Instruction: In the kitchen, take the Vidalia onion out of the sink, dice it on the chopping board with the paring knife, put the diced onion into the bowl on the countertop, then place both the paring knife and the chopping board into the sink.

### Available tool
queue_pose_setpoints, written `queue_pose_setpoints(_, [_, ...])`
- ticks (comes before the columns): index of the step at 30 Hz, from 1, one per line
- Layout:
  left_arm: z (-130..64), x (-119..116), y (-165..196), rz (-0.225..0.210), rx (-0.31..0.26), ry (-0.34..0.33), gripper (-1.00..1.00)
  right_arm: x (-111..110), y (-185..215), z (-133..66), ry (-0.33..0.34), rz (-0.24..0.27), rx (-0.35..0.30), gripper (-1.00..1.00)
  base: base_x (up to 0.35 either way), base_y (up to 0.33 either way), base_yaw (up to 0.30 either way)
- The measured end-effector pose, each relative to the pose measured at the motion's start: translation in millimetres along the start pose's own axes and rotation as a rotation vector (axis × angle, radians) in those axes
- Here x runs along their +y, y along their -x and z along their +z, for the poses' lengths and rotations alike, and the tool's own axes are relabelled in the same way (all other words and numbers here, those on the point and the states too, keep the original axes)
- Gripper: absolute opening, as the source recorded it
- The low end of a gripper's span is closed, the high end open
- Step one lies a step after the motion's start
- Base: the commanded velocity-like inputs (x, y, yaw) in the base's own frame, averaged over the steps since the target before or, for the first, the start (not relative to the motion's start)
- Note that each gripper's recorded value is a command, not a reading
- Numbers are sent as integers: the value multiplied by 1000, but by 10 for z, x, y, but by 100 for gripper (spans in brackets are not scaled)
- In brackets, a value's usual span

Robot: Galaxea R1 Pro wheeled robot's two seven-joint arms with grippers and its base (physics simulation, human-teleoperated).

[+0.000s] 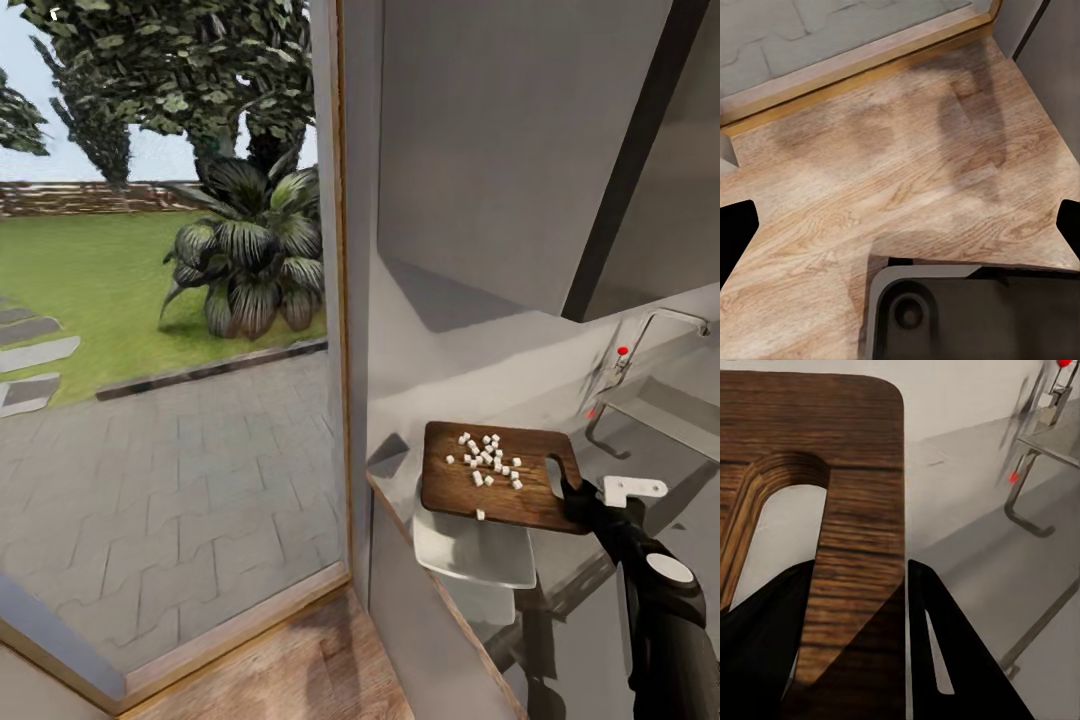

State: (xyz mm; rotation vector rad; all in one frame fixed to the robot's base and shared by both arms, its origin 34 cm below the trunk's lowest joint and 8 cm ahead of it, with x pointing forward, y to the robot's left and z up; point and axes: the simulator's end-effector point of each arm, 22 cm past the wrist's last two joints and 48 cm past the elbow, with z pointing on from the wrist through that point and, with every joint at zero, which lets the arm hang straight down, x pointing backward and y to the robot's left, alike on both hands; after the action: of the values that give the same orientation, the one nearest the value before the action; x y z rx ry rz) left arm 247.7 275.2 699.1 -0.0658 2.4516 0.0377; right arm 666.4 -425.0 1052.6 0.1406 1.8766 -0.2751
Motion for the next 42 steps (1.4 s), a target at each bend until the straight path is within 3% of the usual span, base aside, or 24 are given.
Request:
queue_pose_setpoints(12, [0,-1,0,0,0,0,100,51,-78,71,15,-25,-43,-100,0,0,0])
queue_pose_setpoints(20, [0,0,0,0,0,0,100,-234,-141,33,-42,2,-46,-100,0,0,0])
queue_pose_setpoints(42, [0,-1,-1,0,1,0,100,-137,-19,51,-26,-40,-181,-100,0,0,0])
